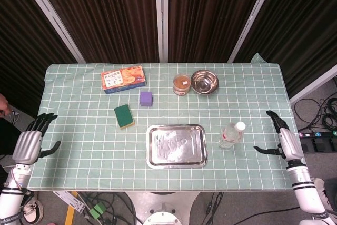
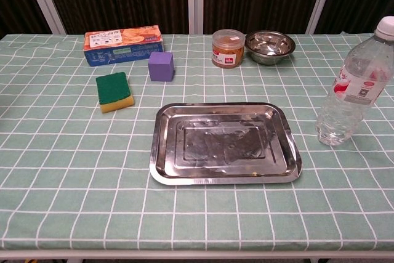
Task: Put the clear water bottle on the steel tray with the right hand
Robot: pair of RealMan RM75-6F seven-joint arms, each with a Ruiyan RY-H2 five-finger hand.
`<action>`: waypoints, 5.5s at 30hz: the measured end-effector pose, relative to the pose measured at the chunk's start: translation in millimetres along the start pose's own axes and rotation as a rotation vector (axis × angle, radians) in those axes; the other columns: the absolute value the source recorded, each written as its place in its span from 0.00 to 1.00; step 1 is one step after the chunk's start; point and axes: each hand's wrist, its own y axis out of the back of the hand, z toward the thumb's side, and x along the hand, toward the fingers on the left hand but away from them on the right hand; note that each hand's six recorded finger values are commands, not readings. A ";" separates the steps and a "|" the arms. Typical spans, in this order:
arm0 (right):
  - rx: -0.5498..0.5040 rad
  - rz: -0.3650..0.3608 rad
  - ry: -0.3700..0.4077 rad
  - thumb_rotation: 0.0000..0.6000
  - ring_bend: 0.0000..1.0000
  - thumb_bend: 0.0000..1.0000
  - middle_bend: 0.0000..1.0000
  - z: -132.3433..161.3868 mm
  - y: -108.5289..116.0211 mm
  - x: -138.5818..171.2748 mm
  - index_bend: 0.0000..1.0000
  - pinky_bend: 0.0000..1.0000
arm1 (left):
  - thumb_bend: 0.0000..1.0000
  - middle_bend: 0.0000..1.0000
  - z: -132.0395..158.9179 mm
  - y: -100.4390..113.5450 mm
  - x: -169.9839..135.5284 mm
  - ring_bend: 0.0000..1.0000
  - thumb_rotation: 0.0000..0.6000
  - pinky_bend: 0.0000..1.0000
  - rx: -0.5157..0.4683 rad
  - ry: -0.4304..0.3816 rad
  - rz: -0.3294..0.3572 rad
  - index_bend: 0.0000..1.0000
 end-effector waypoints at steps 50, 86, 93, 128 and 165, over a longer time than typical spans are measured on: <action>-0.438 0.112 0.402 1.00 0.37 0.21 0.53 107.7 -82.8 -73.6 0.68 0.43 | 0.32 0.21 2.6 -2.8 0.8 0.11 1.00 0.19 0.006 -0.037 0.004 0.19; -0.379 0.086 0.339 1.00 0.39 0.22 0.54 106.1 -76.5 -94.8 0.69 0.45 | 0.32 0.21 -8.8 -0.5 -1.1 0.11 1.00 0.19 -0.004 -0.001 0.008 0.18; -0.414 0.239 0.403 1.00 0.39 0.22 0.54 171.3 -133.6 -100.9 0.69 0.45 | 0.32 0.21 -9.7 -3.2 -2.4 0.11 1.00 0.19 -0.007 0.006 -0.001 0.18; -0.430 0.273 0.379 1.00 0.38 0.20 0.55 158.5 -149.8 -86.7 0.69 0.45 | 0.32 0.21 -18.6 0.5 -7.5 0.11 1.00 0.19 -0.016 0.029 0.011 0.19; -0.045 0.479 0.367 1.00 0.00 0.00 0.01 117.9 -133.3 -75.7 0.00 0.00 | 0.31 0.21 -12.2 0.2 -8.8 0.11 1.00 0.19 -0.038 0.013 0.016 0.18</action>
